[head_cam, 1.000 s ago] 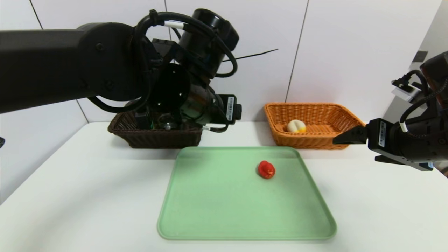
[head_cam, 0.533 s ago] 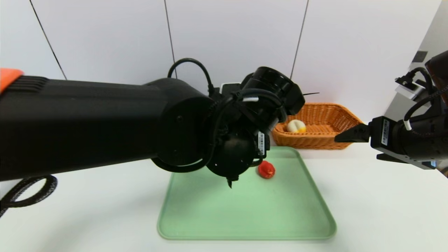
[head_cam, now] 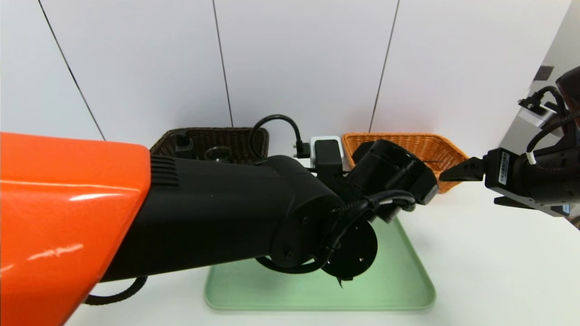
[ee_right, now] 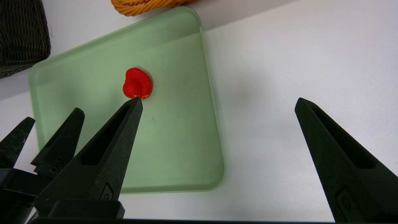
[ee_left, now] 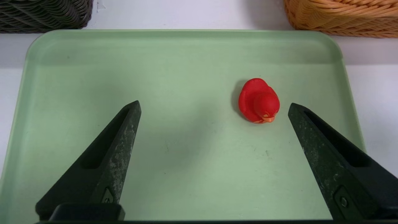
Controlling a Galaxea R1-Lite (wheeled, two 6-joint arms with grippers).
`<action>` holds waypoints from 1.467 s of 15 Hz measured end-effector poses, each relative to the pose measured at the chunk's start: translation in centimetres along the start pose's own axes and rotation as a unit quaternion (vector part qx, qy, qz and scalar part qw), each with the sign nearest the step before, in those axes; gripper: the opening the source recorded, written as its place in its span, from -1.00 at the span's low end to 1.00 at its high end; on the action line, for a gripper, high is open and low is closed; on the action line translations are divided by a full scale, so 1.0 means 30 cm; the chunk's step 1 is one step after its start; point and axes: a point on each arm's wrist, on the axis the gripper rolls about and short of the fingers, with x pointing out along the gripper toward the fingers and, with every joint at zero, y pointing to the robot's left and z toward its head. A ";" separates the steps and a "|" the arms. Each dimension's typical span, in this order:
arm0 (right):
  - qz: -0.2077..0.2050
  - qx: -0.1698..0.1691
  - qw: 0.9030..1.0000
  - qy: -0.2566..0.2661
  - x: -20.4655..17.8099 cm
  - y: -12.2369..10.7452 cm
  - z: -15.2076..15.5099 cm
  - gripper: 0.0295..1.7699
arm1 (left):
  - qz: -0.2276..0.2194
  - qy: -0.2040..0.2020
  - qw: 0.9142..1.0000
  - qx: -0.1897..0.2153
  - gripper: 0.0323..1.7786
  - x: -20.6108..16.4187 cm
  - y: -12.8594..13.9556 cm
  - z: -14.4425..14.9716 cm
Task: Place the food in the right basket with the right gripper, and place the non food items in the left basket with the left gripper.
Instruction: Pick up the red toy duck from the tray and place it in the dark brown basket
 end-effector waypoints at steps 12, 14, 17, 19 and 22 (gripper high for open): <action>-0.002 -0.037 0.999 0.000 0.003 -0.003 0.004 0.92 | -0.014 -0.011 1.000 0.014 0.90 0.000 -0.066 -0.126; -0.006 -0.032 0.999 -0.002 0.003 -0.012 0.008 0.92 | -0.023 -0.016 1.000 0.011 0.90 -0.001 -0.081 -0.135; -0.009 -0.030 1.000 -0.004 0.005 -0.020 0.014 0.92 | -0.017 -0.018 1.000 0.014 0.90 0.017 -0.092 -0.158; -0.004 -0.028 1.000 -0.013 0.006 -0.018 0.023 0.92 | -0.021 -0.027 0.999 0.007 0.90 0.032 -0.107 -0.168; -0.001 -0.031 0.999 -0.019 0.014 -0.016 0.030 0.92 | -0.015 -0.030 0.999 0.010 0.90 0.063 -0.120 -0.201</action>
